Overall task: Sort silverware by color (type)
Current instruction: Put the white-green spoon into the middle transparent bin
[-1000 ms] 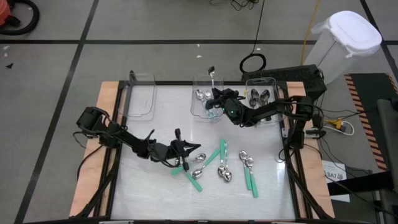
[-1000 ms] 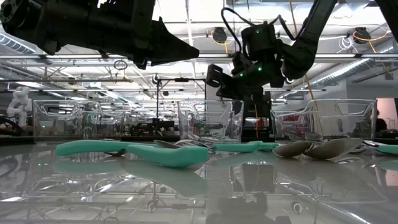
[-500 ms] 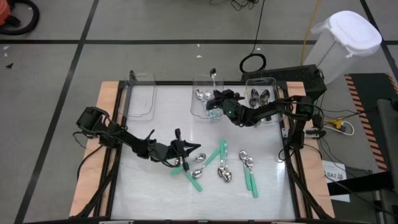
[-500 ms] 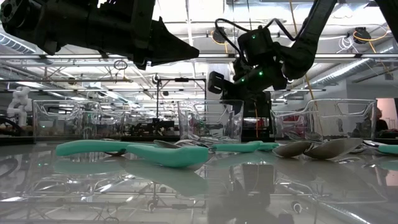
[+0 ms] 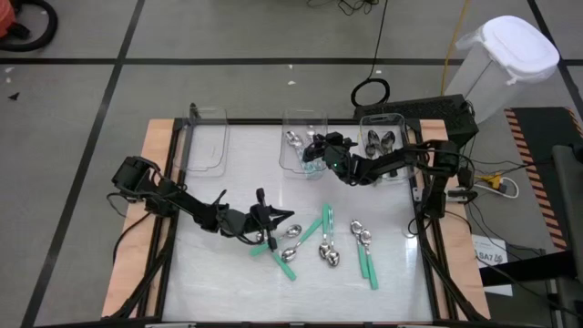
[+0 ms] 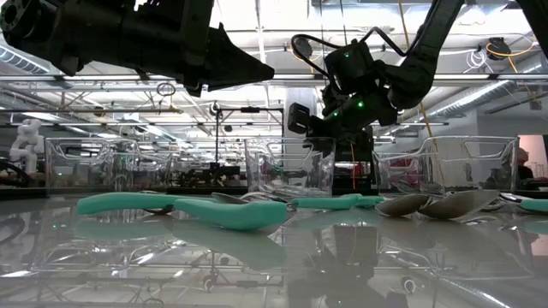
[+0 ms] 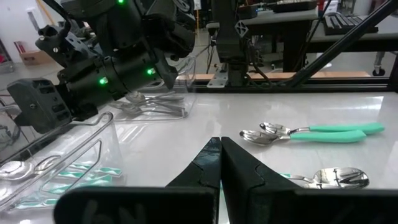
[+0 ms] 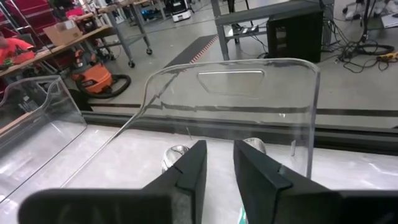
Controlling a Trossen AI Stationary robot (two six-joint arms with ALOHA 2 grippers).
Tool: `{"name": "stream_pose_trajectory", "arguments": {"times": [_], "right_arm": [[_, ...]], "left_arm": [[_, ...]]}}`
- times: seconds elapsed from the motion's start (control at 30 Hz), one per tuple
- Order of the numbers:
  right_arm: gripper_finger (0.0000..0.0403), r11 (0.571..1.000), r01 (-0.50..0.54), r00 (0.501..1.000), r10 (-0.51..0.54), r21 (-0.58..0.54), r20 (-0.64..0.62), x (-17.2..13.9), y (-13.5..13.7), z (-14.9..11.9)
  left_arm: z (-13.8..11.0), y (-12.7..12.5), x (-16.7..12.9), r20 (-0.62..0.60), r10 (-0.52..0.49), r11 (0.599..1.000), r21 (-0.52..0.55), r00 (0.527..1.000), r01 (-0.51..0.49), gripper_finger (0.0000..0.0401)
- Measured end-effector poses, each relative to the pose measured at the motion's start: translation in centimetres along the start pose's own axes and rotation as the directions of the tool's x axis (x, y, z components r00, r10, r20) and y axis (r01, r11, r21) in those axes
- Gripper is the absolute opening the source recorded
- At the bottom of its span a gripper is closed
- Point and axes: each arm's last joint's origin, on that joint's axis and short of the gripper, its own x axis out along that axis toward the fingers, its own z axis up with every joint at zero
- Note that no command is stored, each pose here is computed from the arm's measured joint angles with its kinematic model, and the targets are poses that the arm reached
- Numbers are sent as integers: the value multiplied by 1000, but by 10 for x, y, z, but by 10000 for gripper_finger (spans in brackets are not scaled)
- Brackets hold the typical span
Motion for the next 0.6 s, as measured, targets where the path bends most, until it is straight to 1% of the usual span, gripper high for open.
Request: {"name": "stream_pose_trajectory", "arguments": {"times": [0.13,0.2,0.27,0.37,0.47,0.53,0.6], "right_arm": [[86,1000,-4,1000,4,-10,-3,-2,1,2],[89,999,-17,1000,16,-34,-3,-7,4,7],[93,996,-41,999,41,-82,-3,-16,9,14],[97,973,-92,996,89,-213,-24,-38,19,25],[98,918,-160,987,142,-363,-76,-68,28,35],[98,858,-246,968,195,-451,-157,-91,32,36],[98,792,-342,935,237,-505,-262,-114,33,33]], "left_arm": [[0,0,0,0,0,1000,-20,1000,0,7],[0,0,0,0,-1,999,-33,1000,1,7],[0,-1,0,-2,-3,999,-53,1000,3,7],[-5,-2,-2,-43,-10,997,-76,999,6,7],[-10,-5,-3,-94,-19,994,-105,995,9,7],[-14,-7,-5,-123,-27,992,-126,992,11,7],[-16,-10,-8,-145,-37,989,-146,989,16,7]]}}
